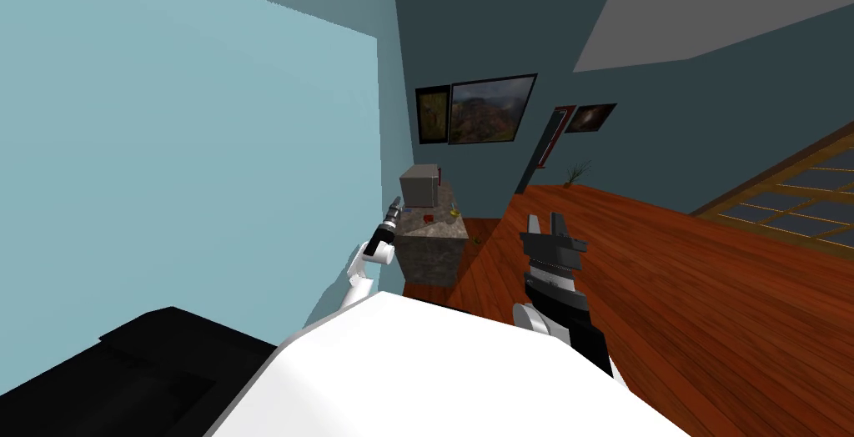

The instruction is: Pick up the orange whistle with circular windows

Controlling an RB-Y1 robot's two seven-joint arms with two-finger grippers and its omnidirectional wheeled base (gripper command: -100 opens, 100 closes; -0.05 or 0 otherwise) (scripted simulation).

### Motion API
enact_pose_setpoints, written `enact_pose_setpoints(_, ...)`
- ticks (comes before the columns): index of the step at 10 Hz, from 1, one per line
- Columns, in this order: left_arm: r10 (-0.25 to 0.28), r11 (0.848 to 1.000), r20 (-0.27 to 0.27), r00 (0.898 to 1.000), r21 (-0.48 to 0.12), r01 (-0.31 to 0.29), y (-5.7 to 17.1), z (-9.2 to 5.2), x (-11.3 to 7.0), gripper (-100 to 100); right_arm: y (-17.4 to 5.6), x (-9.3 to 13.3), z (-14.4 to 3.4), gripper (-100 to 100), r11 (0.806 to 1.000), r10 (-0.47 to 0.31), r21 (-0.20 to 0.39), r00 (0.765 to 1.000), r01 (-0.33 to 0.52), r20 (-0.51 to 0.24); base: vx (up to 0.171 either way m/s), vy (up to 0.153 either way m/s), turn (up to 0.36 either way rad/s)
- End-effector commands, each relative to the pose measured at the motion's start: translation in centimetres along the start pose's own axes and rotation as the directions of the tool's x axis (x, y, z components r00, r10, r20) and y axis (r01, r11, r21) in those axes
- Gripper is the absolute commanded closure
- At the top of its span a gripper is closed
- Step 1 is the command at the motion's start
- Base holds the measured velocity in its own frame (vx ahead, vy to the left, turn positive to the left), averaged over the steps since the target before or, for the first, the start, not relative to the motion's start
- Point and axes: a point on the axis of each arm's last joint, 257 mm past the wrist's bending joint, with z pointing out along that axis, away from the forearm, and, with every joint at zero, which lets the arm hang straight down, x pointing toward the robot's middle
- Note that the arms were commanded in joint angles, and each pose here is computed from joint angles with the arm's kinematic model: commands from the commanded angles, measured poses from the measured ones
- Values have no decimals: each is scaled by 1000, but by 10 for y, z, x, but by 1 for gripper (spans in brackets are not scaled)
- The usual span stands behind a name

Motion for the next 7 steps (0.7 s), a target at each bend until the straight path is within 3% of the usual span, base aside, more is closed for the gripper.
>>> enact_pose_setpoints(1, -7, 999, -6, 1000, -47, 7, 12, 5, 2, -100, 0, 0, 0, 0, 1000, 0, 0, 1000, 0, 0, -39, -33, 20)
enact_pose_setpoints(4, -23, 994, -15, 1000, -110, 21, 28, 15, 6, -100, 0, 0, 0, 0, 1000, 0, 0, 1000, 0, 0, -25, -25, 21)
enact_pose_setpoints(5, -38, 991, -20, 999, -128, 35, 32, 26, 8, -100, 0, 0, 0, 0, 1000, 0, 0, 1000, 0, 0, -37, -42, 47)
enact_pose_setpoints(7, -39, 985, -23, 999, -168, 34, 42, 25, 10, -100, 0, 0, 0, 0, 1000, 0, 0, 1000, 0, 0, -21, -30, 11)
